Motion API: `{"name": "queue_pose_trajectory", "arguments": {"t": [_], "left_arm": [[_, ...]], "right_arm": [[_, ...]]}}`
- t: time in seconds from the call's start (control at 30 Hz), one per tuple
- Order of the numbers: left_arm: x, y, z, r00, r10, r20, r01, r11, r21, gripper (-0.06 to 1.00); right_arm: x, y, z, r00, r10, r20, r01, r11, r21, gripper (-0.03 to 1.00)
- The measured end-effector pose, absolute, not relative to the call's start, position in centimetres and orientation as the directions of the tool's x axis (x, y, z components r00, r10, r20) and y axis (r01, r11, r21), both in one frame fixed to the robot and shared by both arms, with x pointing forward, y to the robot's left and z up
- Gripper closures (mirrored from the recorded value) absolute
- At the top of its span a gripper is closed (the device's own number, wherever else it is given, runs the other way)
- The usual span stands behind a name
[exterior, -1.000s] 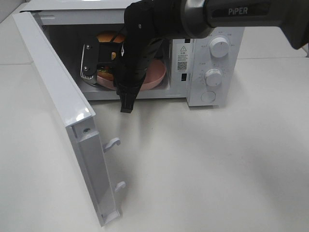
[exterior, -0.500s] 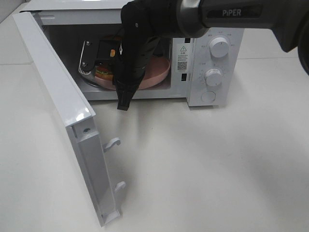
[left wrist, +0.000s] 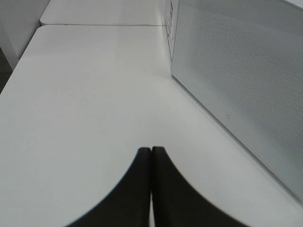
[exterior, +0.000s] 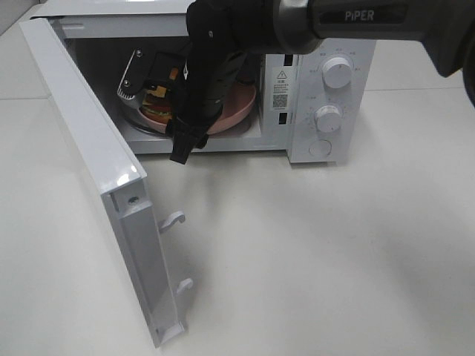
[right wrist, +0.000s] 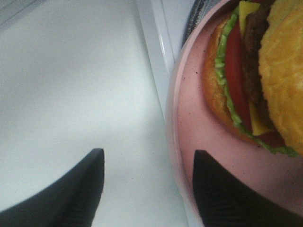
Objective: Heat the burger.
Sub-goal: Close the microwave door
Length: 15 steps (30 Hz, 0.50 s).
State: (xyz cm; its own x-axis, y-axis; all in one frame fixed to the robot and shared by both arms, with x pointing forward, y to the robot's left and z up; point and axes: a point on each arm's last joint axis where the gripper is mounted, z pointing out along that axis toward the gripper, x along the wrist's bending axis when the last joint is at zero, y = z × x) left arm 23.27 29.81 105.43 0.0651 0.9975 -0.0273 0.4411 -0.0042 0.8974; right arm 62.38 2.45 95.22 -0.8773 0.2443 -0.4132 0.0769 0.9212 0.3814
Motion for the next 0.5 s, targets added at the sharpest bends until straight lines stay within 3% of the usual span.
{"name": "queue_pose_trajectory", "arguments": {"t": [0.17,0.5], "left_arm": [[23.3,29.8,105.4,0.065,0.998,-0.027,0.441,-0.004,0.897,0.94],[23.3,29.8,105.4,0.065,0.998,-0.027,0.441,-0.004,0.897,0.94]], "right_arm": [[62.1,2.1,97.0,-0.86,0.338,-0.381,0.159,0.889,0.429,0.38],[61.6,1.7,97.1,-0.826,0.491,-0.278,0.347,0.831,0.435,0.37]]}}
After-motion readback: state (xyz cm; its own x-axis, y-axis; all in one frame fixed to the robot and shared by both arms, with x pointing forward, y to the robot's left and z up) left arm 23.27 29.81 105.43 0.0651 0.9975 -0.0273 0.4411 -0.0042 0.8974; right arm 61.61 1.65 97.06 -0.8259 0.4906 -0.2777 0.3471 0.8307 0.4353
